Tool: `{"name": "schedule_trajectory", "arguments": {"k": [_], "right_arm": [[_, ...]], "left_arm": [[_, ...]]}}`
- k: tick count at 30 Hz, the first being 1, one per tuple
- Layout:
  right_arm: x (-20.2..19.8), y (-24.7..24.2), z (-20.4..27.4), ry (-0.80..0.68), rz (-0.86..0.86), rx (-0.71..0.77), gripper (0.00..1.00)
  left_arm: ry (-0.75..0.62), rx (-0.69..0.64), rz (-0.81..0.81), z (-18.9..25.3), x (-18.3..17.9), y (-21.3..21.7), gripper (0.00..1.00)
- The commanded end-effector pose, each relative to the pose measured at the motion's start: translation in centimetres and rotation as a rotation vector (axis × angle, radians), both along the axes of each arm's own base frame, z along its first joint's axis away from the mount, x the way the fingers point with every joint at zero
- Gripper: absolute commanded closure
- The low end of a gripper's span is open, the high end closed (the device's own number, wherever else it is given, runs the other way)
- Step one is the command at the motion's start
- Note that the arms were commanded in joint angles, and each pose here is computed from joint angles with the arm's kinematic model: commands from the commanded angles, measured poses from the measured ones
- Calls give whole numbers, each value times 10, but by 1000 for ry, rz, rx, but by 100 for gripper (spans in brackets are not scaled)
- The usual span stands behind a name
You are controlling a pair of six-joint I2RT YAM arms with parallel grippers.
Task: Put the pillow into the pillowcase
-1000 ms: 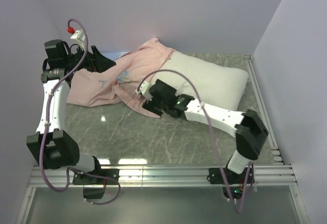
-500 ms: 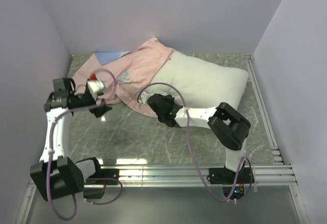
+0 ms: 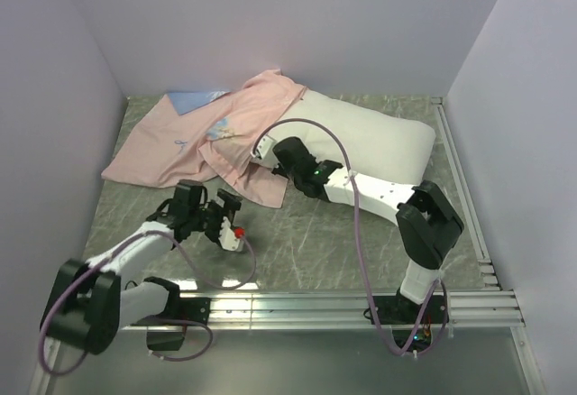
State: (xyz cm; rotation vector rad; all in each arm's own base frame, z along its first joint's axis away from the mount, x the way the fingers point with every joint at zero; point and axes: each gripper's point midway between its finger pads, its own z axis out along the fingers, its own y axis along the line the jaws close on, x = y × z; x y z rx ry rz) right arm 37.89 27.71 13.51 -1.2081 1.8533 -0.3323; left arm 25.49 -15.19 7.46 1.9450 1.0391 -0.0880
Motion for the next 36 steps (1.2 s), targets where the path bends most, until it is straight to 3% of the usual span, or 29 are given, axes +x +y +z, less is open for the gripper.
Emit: {"name": "schedule_trajectory", "arguments": {"k": [1,6,9,10,12,13,15,16,17,21,22,25,28,32,33,36], "right_arm": [[-4,18,41,9,55,151,100],[-4,17,52,41,75,190,100],[-7,17,54,68,90,205,100],[-7,18,55,75,94,210,100],[-6,20,58,88,103,230,100],[-5,21,58,94,105,235,100],[-3,24,58,109,111,251,100],[0,28,58,117,114,258,100],[1,33,57,130,120,272,100],[2,56,58,209,144,336,100],[6,70,61,232,160,366,100],[5,92,48,340,172,414,100],[-6,103,25,466,153,449,100],[-25,96,-6,614,109,497,100],[-31,94,-12,648,103,513,100],[-60,86,-38,767,91,531,100]], "left_arm": [[-248,82,9,-1,48,-12,8],[-361,76,52,4,89,-27,7],[-358,85,43,-5,100,-37,10],[-327,93,33,-16,100,-42,15],[-323,99,12,-18,106,-50,30],[-310,99,-22,-21,104,-58,49],[-285,85,-83,-22,92,-75,67],[-264,58,-106,-12,86,-86,91],[-245,-1,-143,0,76,-101,99],[-83,-241,-273,72,2,-179,100],[-96,-312,-303,108,-12,-193,100],[5,-380,-424,139,-74,-221,99],[49,-370,-484,136,-106,-224,100],[96,-302,-443,110,-110,-210,99],[132,-286,-421,103,-112,-205,96],[215,-308,-429,119,-134,-187,66]]}}
